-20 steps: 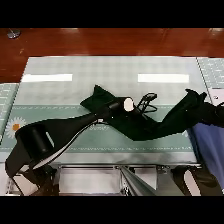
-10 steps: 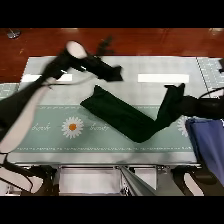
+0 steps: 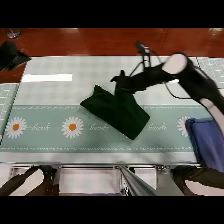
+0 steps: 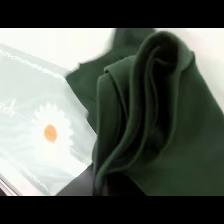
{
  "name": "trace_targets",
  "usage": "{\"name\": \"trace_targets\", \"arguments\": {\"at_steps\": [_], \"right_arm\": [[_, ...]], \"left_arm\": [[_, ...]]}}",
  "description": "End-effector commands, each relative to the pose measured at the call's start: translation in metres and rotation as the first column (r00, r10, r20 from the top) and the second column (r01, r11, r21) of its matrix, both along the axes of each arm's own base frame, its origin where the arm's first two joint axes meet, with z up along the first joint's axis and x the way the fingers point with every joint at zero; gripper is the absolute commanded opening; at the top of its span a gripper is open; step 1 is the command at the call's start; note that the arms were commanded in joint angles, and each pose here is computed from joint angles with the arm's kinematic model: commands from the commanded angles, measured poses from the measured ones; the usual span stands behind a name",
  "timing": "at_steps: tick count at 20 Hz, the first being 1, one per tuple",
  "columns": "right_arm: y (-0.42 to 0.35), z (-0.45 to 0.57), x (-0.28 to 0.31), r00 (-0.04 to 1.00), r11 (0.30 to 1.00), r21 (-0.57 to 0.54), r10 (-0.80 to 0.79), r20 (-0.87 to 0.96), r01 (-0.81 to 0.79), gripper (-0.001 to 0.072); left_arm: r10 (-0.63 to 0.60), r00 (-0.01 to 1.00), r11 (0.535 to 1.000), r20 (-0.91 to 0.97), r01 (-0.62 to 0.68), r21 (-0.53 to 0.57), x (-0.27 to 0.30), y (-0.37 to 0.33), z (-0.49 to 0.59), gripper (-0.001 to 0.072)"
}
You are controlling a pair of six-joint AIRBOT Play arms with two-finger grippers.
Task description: Fold the shirts.
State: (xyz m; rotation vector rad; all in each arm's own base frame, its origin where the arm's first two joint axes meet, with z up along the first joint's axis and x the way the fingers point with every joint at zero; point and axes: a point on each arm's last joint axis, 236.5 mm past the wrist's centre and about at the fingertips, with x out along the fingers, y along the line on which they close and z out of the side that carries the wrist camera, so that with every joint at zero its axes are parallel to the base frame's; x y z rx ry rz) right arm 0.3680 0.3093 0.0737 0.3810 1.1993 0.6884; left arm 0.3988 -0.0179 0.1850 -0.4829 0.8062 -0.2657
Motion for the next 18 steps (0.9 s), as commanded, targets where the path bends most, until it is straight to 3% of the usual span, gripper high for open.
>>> {"name": "trace_targets", "arguments": {"at_steps": [1,4,5,7,11,13,15,17,18], "right_arm": [[0.070,-0.037,0.027,0.996,0.997,0.021,0.080,-0.027,-0.079,0.0026],[0.105,-0.067,0.045,0.993,0.995,0.070,0.077,-0.087,-0.071,0.0028],[0.114,-0.073,0.049,0.990,0.993,0.103,0.069,-0.120,-0.057,0.0121],[0.124,-0.079,0.053,0.984,0.988,0.150,0.062,-0.165,-0.037,0.0642],[0.073,-0.032,0.058,0.974,0.983,0.157,0.124,-0.190,-0.094,0.0629],[0.011,0.010,0.060,0.981,0.988,0.098,0.129,-0.143,-0.116,0.0628],[-0.066,0.043,0.055,0.995,0.989,-0.116,0.093,-0.035,-0.096,0.0628],[-0.142,0.057,0.040,0.998,0.931,-0.363,-0.001,0.068,0.026,0.0628],[-0.171,0.055,0.029,0.989,0.896,-0.424,-0.092,0.120,0.135,0.0628]], "left_arm": [[0.068,0.998,0.997,-0.006,-0.068,-0.028,-0.074,-0.003,-0.031,0.0028],[0.021,1.000,0.986,0.004,-0.021,-0.168,-0.119,-0.055,-0.063,0.0028],[0.006,1.000,0.983,-0.009,-0.007,-0.185,-0.130,-0.065,-0.077,0.0028],[-0.022,0.998,0.980,-0.053,0.011,-0.199,-0.144,-0.076,-0.103,0.0028],[-0.029,0.997,0.980,-0.078,0.013,-0.196,-0.144,-0.077,-0.118,0.0028],[-0.057,0.997,0.985,-0.061,0.046,-0.169,-0.145,-0.077,-0.120,0.0027],[-0.070,0.995,0.987,-0.065,0.060,-0.148,-0.145,-0.076,-0.124,0.0027],[-0.070,0.995,0.988,-0.077,0.058,-0.145,-0.145,-0.075,-0.127,0.0027],[-0.071,0.994,0.987,-0.080,0.058,-0.147,-0.145,-0.075,-0.128,0.0027]]}}
